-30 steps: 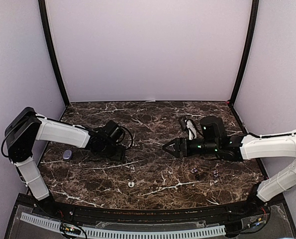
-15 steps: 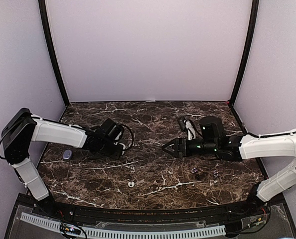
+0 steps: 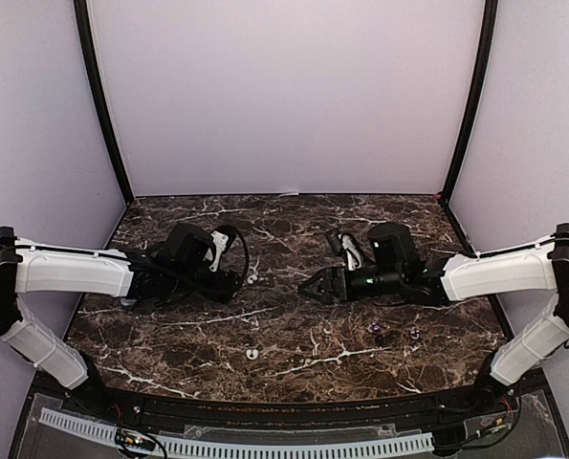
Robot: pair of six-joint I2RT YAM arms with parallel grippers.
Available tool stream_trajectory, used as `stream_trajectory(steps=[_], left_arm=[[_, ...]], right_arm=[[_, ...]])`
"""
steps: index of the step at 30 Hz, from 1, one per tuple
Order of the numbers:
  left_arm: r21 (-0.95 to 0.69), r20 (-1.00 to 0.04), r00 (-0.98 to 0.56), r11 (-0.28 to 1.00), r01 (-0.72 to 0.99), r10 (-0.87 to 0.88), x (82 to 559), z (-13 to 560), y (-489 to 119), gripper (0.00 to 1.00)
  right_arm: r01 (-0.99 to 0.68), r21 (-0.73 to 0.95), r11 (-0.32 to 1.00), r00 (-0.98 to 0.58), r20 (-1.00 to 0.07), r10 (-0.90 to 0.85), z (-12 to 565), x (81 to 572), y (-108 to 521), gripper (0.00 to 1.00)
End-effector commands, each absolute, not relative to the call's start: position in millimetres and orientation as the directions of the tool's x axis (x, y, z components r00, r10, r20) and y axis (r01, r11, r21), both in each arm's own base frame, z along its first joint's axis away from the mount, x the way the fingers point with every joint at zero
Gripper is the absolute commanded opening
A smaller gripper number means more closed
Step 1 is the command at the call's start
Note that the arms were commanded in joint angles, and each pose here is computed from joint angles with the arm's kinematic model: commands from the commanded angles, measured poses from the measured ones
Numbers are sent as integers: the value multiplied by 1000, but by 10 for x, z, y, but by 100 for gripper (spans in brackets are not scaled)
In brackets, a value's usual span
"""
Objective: Insert the wireless bluetooth earbuds into the charging case
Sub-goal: Pick up the charging case from the center of the board.
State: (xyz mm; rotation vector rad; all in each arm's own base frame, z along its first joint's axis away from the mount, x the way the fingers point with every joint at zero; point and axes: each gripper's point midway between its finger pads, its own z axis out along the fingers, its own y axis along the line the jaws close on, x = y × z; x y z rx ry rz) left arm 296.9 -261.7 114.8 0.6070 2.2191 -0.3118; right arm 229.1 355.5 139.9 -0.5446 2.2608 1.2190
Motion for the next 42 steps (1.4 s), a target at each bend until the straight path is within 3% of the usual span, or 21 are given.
stream_trajectory(steps=[1,6,16,26,34,42], left_arm=[[5,-661,-688,919,394,299,3080,879,-2457,71],[18,-557,-778,940,340,292,3144,607,-2427,73],[22,-464,-841,952,304,279,3267,351,-2395,69],[63,-425,-855,952,299,296,3320,231,-2348,62],[62,-414,-855,947,315,312,3323,195,-2374,48],[48,-379,-867,943,331,323,3284,83,-2376,54]], right_arm=[[-591,654,473,-766,-639,-74,1611,2335,3640,83],[-587,650,482,-764,-642,-63,1620,2342,3613,83],[-582,640,502,-759,-648,-54,1603,2353,3562,83],[-582,636,507,-759,-648,-58,1580,2369,3574,83],[-582,636,507,-760,-647,-61,1570,2386,3599,82],[-578,638,508,-763,-643,-62,1544,2390,3605,82]])
